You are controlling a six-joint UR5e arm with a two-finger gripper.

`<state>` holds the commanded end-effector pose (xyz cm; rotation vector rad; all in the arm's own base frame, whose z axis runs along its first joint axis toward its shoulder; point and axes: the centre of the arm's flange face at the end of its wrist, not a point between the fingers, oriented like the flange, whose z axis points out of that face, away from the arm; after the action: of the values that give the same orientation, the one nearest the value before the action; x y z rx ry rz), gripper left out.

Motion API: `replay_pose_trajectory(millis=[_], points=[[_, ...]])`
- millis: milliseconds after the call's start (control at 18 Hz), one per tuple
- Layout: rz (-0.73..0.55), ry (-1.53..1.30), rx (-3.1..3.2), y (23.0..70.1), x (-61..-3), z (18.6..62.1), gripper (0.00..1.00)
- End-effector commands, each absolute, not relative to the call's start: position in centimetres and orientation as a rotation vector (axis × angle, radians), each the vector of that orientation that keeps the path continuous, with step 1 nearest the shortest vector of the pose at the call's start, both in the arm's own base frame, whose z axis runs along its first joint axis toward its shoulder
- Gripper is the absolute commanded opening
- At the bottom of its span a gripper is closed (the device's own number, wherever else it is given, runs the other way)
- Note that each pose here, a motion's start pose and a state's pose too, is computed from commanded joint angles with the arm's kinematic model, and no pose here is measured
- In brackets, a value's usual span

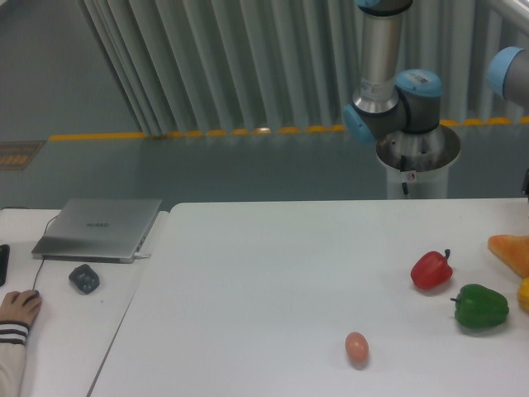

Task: Place the triangular bread in the basket

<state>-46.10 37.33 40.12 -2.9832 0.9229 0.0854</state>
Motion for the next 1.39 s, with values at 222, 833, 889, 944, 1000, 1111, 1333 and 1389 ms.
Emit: replay_pose_trajectory(millis=[222,833,889,944,1000,1111,1333,1389], points=[[0.093,0.898,-2.991,37.36,-45.98,40.26,1.00],[0.092,0.913,-2.984,37.08,-46.14,40.27,1.00],[0.095,0.913,-2.985,37.03,-46.27,40.27,1.00],[0.098,0.912,-2.988,36.96,-46.20,40.38,1.00],[0.088,0.912,-2.988,36.85,-46.15,40.08,1.00],[0.122,0.886,-2.995,36.94,-46.43,40.77,1.00],[0.111,0.912,-2.991,36.87,-46.12,40.55,1.00],[0.111,0.912,-2.990,36.86,-46.06,40.63,1.00]])
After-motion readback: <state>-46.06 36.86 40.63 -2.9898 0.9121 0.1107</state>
